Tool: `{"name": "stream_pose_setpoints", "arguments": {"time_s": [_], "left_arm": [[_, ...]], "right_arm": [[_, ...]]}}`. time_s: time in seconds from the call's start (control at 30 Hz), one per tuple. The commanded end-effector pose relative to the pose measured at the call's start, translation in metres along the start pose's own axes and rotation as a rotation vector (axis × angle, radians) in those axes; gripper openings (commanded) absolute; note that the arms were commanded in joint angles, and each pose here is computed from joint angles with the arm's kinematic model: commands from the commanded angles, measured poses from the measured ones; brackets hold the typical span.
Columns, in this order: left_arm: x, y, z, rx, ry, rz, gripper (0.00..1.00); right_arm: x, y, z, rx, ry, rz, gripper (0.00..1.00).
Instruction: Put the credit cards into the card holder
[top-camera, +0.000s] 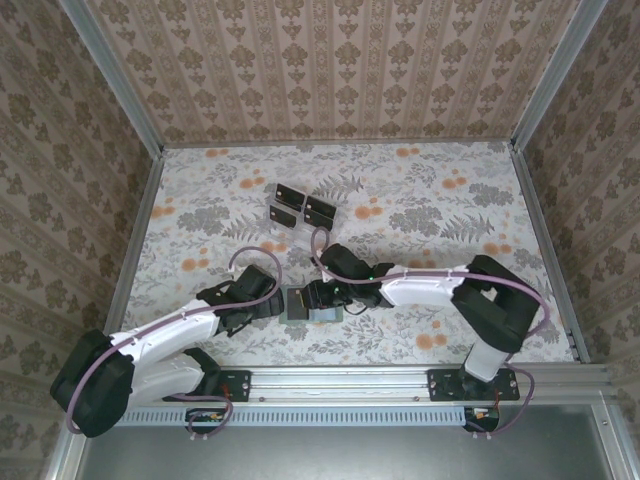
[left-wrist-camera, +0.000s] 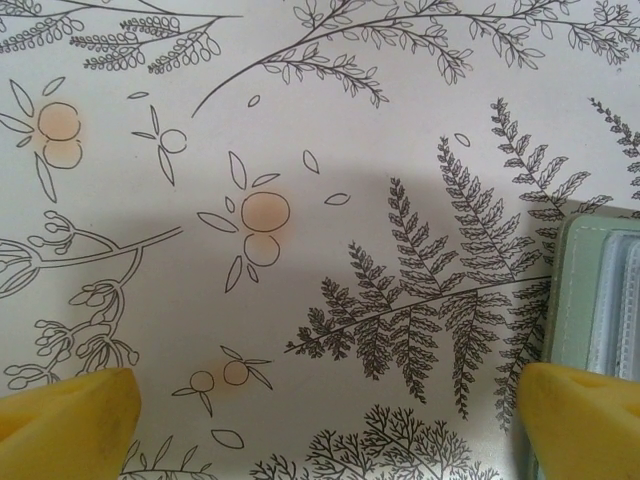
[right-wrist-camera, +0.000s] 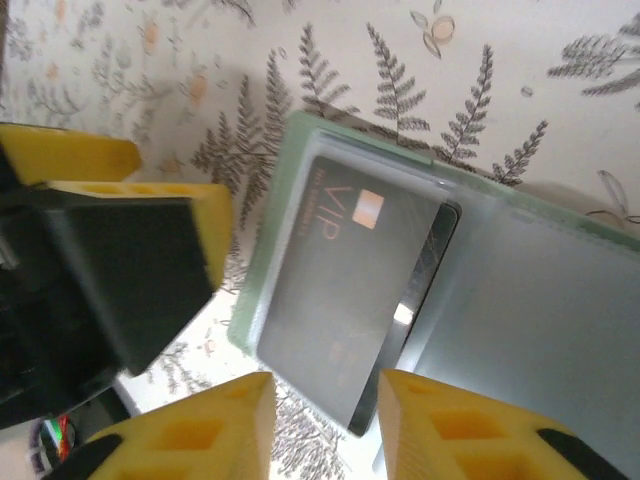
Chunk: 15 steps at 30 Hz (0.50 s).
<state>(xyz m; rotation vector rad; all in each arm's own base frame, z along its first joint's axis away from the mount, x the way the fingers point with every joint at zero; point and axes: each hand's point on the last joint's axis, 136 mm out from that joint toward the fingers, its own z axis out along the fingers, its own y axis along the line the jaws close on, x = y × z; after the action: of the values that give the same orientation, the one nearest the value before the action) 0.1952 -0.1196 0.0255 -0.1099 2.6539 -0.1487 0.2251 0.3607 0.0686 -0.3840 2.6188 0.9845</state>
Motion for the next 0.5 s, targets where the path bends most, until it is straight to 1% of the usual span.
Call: {"name": "stream_pose_setpoints", "arguments": {"time_s": [0.0, 0.13, 0.33, 0.47], "left_arm": [[-0.004, -0.006, -0.002, 0.017, -0.001, 0.023, 1.0], [-0.005, -0.011, -0.003, 0.024, -0.005, 0.028, 1.0], [-0.005, -0.018, -0.004, 0.028, -0.008, 0.048, 1.0], [-0.005, -0.022, -0.005, 0.03, -0.011, 0.06, 1.0]], "right_arm": [[0.0, -0.014, -0.018, 0.108, 0.0, -0.056, 0.4], [0.003, -0.025, -0.021, 0.161, 0.015, -0.077, 0.42], [0.008, -0.033, -0.017, 0.188, 0.03, -0.083, 0.42], [0.009, -0.036, -0.008, 0.189, 0.042, -0.082, 0.42]]}}
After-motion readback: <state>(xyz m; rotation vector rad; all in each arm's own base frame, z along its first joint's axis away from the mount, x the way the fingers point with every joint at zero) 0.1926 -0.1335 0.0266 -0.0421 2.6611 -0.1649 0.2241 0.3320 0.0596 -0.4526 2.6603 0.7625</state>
